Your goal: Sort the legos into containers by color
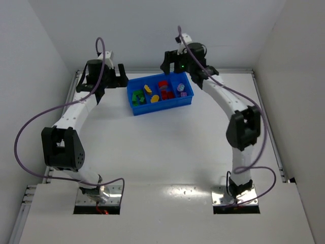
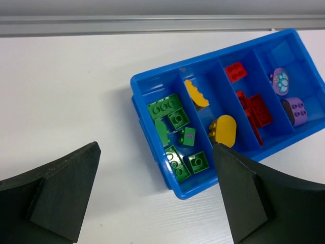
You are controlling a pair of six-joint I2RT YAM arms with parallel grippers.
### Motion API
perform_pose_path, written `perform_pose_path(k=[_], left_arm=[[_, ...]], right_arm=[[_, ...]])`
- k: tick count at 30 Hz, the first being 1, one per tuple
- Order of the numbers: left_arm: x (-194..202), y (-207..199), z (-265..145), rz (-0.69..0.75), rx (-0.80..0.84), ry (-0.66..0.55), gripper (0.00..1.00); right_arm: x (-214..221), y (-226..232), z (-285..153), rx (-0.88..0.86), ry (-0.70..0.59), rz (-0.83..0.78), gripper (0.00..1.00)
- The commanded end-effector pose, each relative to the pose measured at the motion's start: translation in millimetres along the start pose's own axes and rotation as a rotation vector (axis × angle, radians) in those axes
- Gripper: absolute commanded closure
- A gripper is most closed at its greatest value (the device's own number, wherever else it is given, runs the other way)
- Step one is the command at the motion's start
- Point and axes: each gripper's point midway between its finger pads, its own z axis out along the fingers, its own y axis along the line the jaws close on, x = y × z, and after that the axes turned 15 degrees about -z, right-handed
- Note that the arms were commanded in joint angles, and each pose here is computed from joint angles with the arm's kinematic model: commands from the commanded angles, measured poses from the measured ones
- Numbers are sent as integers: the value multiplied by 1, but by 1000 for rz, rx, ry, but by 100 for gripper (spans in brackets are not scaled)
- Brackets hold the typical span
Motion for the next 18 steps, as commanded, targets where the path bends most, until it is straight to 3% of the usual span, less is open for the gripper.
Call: perform_pose_path(k=[1,4,10,15,18], left_arm=[[-6,4,-19,30,-37,-35,0],[11,14,-25,47,-68,4,0],[50,41,-30,52,-110,113,0],[61,69,-33,43,-142,146,0],[65,82,-36,21,-164,158,0]], right_arm=[[-97,-40,-80,164,-218,-143,8],[-77,-68,-118,237,-111,-212,8],[61,-94,-172,232,241,-277,1],[148,-102,-201,165,370,-184,1],[153,-105,-207,166,359,-142,1]])
